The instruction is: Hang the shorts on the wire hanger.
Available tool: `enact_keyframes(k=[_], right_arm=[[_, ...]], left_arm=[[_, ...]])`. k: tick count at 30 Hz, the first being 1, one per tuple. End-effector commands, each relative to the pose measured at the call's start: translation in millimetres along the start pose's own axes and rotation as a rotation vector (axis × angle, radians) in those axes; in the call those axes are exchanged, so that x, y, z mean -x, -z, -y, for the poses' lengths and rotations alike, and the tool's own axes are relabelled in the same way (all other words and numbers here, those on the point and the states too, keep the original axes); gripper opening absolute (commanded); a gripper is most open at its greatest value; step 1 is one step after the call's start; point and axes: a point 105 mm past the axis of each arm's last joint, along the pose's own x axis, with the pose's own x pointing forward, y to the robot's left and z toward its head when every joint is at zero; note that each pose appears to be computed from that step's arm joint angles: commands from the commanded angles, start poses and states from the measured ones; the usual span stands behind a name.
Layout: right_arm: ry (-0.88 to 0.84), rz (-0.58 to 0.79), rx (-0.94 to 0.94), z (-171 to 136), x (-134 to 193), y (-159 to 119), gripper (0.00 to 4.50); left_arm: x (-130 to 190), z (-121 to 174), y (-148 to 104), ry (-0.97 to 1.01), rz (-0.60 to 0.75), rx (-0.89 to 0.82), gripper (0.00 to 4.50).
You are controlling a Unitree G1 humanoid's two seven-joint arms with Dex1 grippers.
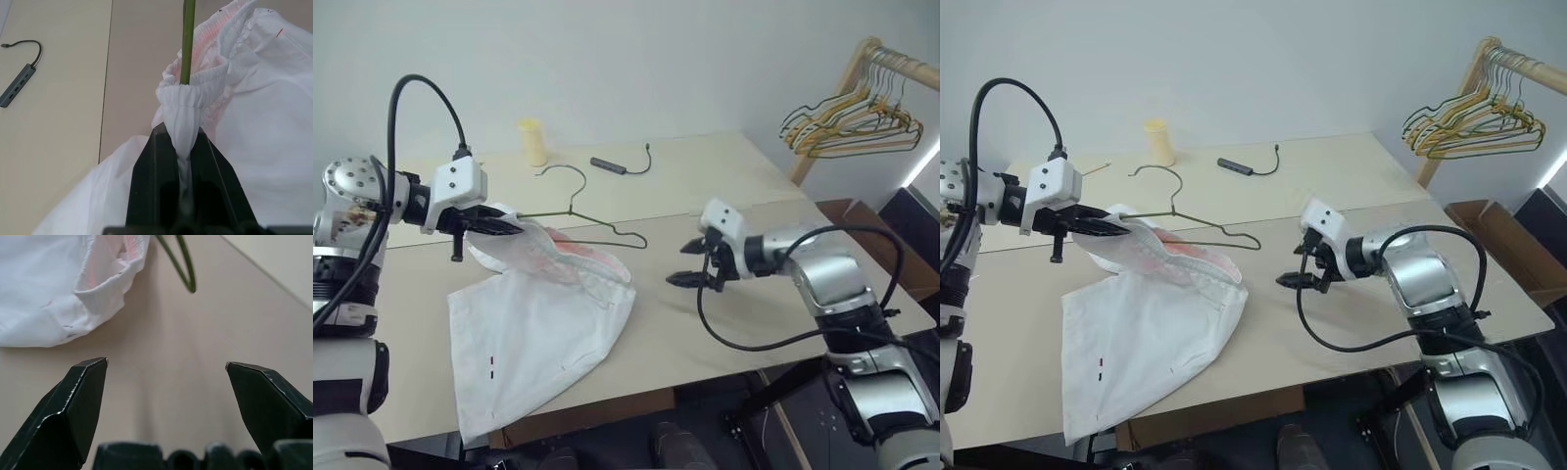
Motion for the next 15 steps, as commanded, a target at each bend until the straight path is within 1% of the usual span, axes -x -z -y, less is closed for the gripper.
enact_keyframes(k=[1,4,7,10,13,14,15], right_arm=[[-0.023,0.059,-0.101,-20.5,-18.1,-5.3,4.48],[-0.032,0.054,-0.183,-36.5,-40.2,-0.1,4.48],[-0.034,0.061,-0.244,-42.8,-53.1,0.4,4.48],[0.0,0.073,-0.3,-41.0,-64.4,3.9,3.89],[0.019,0.077,-0.355,-38.3,-67.9,5.6,2.93],[0.019,0.075,-0.357,-38.2,-67.8,5.7,2.52],[0.019,0.073,-0.354,-38.2,-67.5,5.8,2.2]], left_arm=[[11.4,-10.5,-14.6,-0.066,0.038,-0.052,0.0],[11.5,-9.7,-15.3,-0.064,0.041,-0.054,0.0],[11.7,-9.2,-16.0,-0.064,0.044,-0.054,0.0],[12.0,-9.4,-16.3,-0.069,0.045,-0.054,0.0],[12.5,-9.2,-16.1,-0.071,0.044,-0.053,0.0],[12.8,-9.2,-15.9,-0.073,0.043,-0.053,0.0],[12.9,-9.1,-15.8,-0.075,0.042,-0.054,0.0]])
